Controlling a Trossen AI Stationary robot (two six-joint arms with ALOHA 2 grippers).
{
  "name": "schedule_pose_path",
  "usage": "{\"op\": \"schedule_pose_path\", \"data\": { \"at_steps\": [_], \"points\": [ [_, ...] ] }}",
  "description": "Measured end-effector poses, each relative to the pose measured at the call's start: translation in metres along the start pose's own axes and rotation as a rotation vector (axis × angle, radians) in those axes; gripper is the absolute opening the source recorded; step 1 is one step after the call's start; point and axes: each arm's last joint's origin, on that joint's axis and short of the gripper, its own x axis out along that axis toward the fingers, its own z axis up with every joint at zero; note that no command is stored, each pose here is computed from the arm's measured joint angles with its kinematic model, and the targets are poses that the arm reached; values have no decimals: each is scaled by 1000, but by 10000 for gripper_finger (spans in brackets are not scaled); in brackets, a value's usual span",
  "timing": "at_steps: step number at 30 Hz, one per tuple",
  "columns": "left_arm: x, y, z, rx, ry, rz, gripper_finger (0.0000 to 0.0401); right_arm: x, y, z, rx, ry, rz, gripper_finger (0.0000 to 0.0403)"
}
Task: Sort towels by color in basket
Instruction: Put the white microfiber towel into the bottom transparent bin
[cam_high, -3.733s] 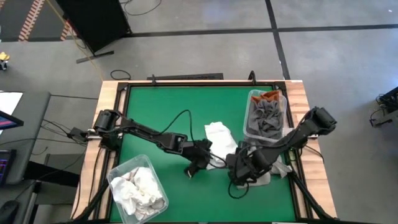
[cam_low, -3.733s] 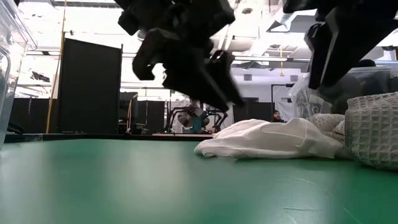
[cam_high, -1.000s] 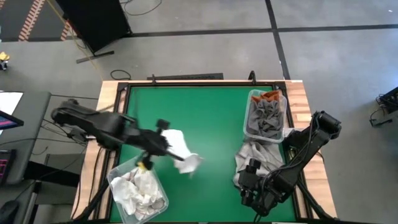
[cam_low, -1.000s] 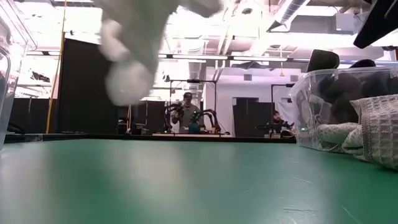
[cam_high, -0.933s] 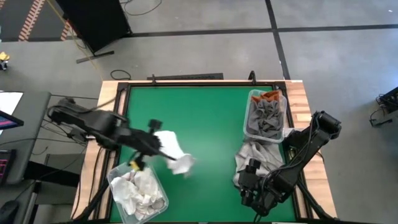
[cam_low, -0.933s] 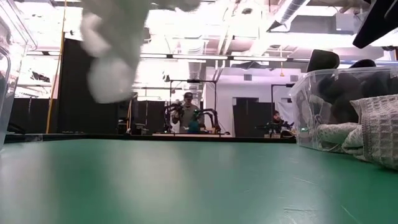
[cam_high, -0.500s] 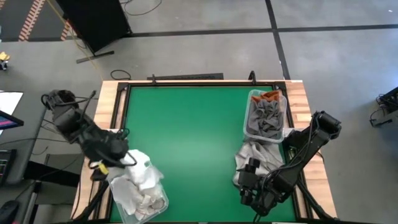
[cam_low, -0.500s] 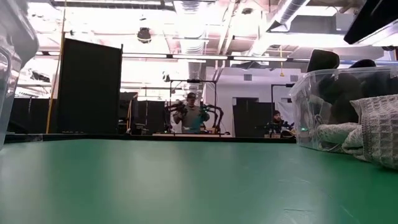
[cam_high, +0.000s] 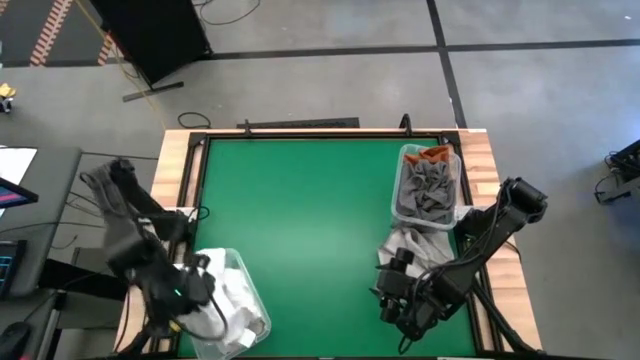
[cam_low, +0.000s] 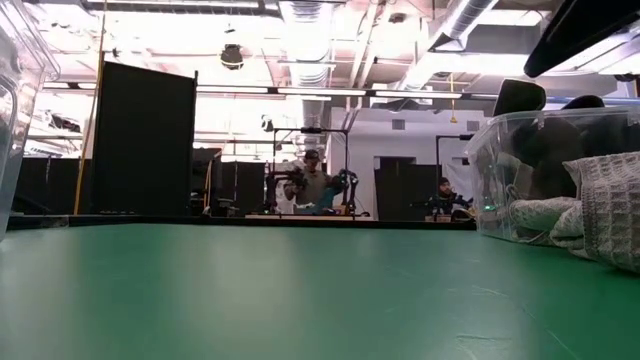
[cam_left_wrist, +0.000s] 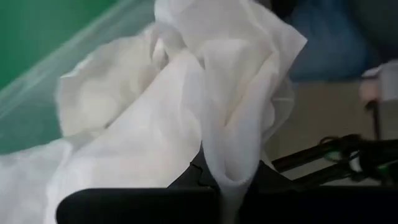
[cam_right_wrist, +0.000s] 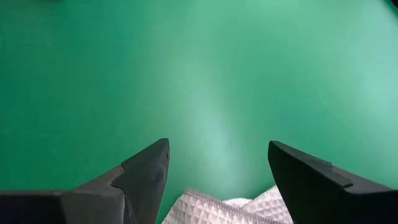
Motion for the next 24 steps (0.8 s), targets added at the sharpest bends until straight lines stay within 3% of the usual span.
{"op": "schedule_pose_path", "data": {
  "at_steps": [5,10,18,24],
  "points": [
    [42,-7,17,65,113,28,3,1,2,3,-11,-17,17,304],
    [72,6,25,68,199,91,3,1,3,4,-17,-24,26,304],
    [117,43,17,10,262,169,6,-1,7,5,-46,-44,53,304],
    [153,61,2,-35,256,110,9,-3,9,4,-61,-55,70,304]
  ]
}}
